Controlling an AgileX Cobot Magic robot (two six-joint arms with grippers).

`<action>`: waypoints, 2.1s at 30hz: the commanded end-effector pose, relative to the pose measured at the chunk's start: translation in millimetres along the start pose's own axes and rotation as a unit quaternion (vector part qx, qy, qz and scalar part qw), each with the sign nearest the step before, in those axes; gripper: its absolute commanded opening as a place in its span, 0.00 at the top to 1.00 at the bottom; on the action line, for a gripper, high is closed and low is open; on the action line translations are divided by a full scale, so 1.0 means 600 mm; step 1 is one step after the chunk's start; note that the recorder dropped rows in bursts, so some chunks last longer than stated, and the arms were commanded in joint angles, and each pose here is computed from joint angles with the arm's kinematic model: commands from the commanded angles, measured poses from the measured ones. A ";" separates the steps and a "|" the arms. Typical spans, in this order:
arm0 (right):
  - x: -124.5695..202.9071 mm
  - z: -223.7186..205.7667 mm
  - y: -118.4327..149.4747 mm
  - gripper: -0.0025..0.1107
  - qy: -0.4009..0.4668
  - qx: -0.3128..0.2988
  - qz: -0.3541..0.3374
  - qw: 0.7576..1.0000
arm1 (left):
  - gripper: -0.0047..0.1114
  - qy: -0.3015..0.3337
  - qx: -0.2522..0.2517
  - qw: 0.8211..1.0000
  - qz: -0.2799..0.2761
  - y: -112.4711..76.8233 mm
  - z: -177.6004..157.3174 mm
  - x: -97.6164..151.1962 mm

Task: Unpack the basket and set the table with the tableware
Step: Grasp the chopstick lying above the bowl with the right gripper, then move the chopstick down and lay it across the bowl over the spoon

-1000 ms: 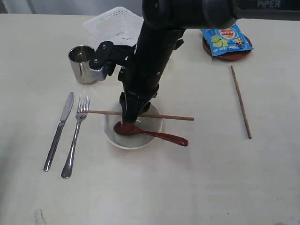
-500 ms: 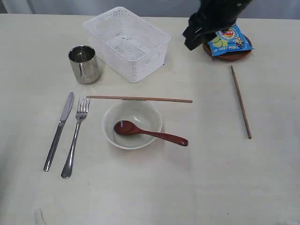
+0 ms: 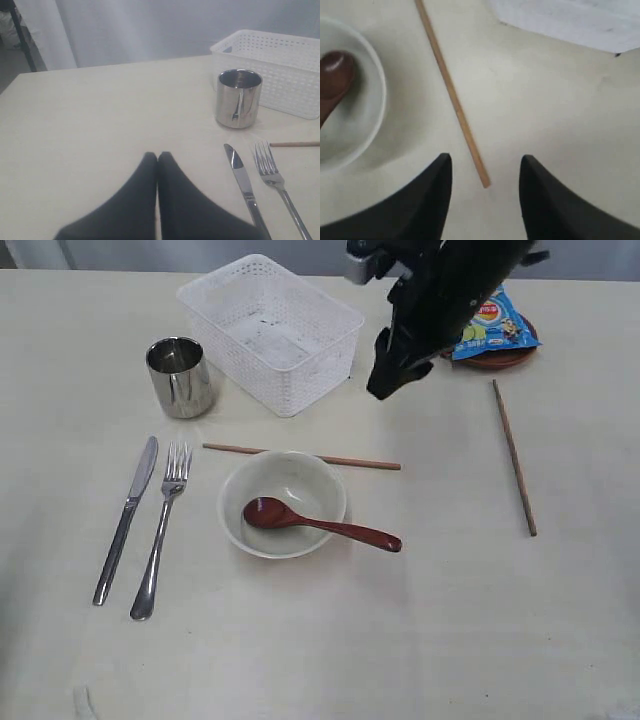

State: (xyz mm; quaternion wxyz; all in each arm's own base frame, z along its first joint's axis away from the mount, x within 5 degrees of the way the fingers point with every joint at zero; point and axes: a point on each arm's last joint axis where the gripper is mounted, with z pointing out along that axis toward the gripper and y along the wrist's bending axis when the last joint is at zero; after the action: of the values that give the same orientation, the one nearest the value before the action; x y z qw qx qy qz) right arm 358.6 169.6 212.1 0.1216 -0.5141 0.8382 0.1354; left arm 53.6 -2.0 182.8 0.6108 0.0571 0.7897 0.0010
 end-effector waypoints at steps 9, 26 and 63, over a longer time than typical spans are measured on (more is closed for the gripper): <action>0.049 0.095 0.002 0.61 0.054 -0.042 -0.028 0.997 | 0.96 0.000 0.002 1.000 0.001 0.000 0.000 0.001; 0.071 0.173 0.019 0.69 0.044 -0.003 -0.075 0.996 | 0.96 0.000 0.002 1.000 0.001 0.000 0.000 0.001; 0.037 -0.012 0.099 0.98 -0.033 -0.063 -0.216 0.974 | 0.96 0.000 0.003 1.000 -0.002 -0.001 0.000 0.001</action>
State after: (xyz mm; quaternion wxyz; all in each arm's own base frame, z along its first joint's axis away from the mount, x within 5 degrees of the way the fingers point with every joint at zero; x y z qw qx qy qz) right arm 300.6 175.6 215.1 0.1568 -0.6756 0.7032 0.1565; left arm 53.6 -2.0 182.8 0.6108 0.0571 0.7897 0.0010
